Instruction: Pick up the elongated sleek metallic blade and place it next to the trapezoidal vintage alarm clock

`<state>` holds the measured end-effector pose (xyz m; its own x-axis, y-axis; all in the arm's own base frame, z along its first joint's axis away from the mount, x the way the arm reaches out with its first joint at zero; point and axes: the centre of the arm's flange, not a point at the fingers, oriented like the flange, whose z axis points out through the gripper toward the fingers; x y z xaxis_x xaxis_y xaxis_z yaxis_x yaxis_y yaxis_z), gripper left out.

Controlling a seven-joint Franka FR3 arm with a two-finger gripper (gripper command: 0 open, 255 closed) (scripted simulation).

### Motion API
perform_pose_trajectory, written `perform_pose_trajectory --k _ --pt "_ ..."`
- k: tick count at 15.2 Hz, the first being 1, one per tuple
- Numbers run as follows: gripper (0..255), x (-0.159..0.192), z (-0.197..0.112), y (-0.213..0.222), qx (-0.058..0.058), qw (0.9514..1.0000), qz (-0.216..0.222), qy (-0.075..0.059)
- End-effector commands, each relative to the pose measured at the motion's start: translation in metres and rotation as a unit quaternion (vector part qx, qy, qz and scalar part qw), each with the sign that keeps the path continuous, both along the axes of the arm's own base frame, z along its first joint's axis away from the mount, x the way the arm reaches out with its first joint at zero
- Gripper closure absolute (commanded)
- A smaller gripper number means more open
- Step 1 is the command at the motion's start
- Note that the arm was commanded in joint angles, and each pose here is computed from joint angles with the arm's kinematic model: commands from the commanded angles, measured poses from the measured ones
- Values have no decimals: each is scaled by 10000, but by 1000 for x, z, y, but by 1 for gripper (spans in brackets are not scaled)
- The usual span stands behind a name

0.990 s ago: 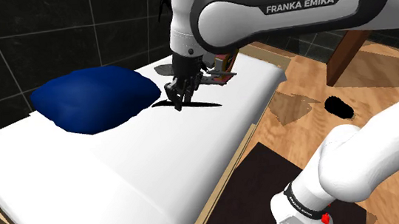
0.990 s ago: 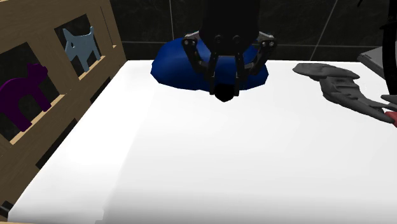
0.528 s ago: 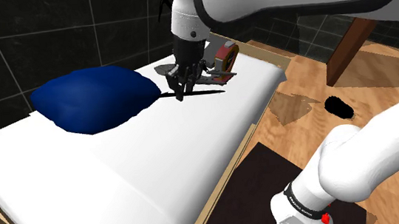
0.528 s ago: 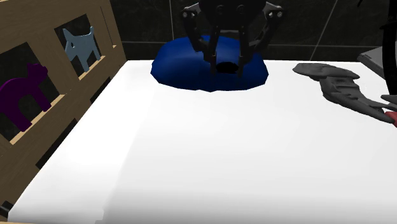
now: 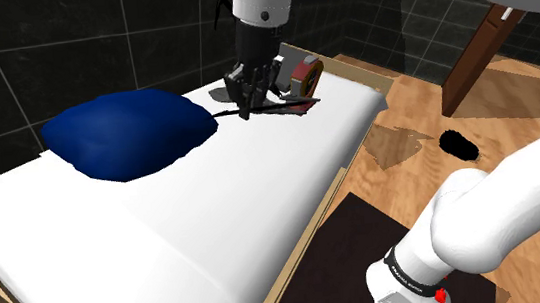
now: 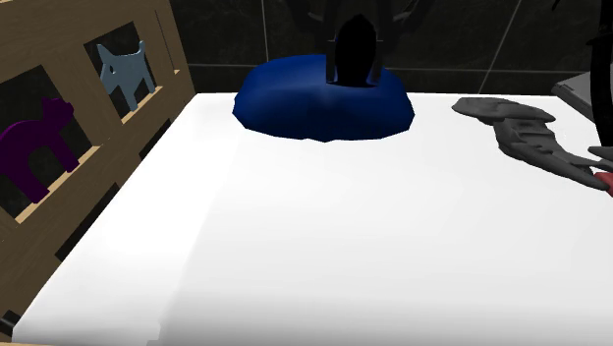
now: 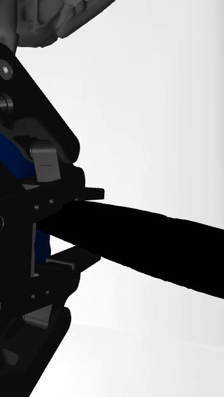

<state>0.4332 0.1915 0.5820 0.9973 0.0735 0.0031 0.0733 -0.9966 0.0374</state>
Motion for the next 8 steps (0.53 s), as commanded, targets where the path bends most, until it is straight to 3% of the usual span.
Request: perform_pose_trajectory --k 1,8 --pt "255 0 11 -1 -1 10000 0 2" --pt "255 0 43 -1 -1 10000 0 2"
